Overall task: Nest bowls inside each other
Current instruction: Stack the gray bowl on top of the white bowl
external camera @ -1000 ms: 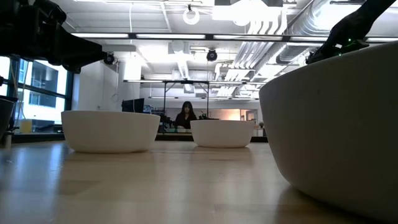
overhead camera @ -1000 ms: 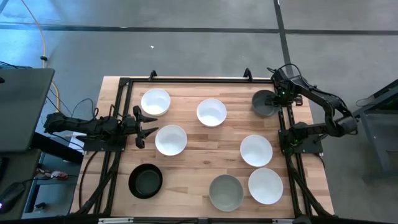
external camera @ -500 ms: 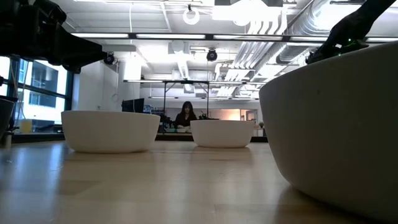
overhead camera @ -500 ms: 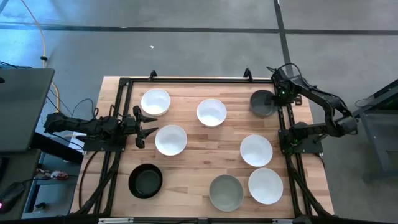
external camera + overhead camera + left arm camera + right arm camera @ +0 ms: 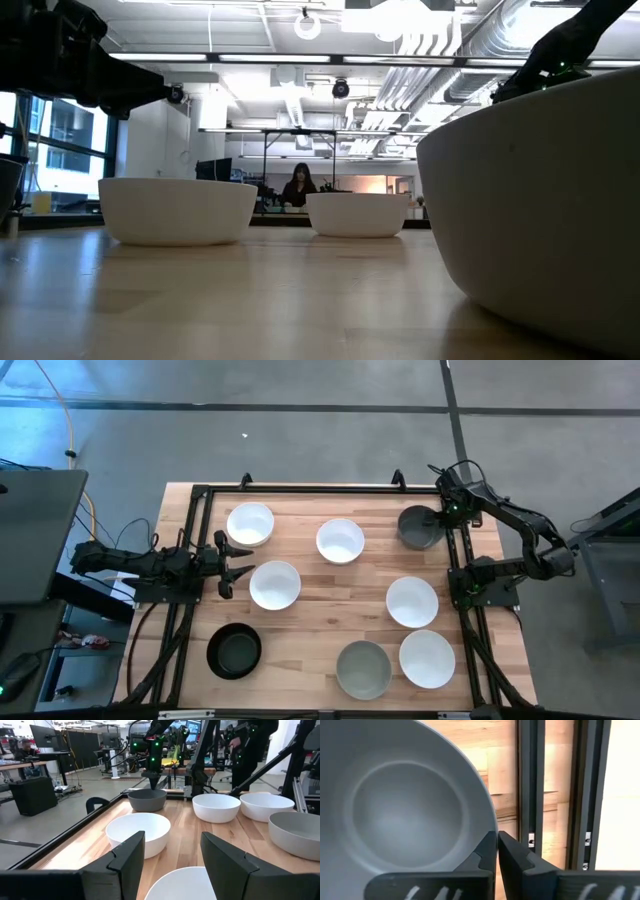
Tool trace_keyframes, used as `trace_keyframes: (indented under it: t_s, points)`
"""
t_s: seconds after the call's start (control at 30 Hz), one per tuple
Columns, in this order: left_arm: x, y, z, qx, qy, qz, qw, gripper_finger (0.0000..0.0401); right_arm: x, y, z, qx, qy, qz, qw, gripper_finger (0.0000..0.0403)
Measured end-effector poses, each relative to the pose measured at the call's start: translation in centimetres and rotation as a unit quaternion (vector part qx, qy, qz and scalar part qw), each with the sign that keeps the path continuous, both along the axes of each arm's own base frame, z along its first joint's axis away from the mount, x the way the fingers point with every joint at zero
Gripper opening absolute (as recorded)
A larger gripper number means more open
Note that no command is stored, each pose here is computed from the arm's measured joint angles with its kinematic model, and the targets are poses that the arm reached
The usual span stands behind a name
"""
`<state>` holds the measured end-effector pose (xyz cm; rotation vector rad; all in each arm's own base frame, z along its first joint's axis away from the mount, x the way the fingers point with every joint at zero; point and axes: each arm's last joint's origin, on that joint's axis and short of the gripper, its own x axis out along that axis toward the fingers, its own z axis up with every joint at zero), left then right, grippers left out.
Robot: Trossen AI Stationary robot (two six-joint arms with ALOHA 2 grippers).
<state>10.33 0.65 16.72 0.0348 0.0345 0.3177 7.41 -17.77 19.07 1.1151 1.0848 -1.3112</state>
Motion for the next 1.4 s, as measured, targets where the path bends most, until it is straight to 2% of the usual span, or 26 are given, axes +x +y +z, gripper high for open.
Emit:
trace_keyframes:
  t_s: [0.43,0.87,1.4]
  points:
    - [0.0,0.0,0.0,0.000,0.001,0.000,1.000,0.0182,0.4,-0.4,0.7,-0.002,-0.046,0.007,0.999,0.0000]
    - [0.0,0.0,0.0,0.000,0.001,0.000,1.000,0.0182,1.9,-0.2,7.9,-0.071,-0.101,0.022,0.992,0.0000]
    - [0.0,0.0,-0.1,-0.005,0.005,-0.002,1.000,0.0182,1.7,0.3,5.6,-0.045,-0.087,0.018,0.995,0.0000]
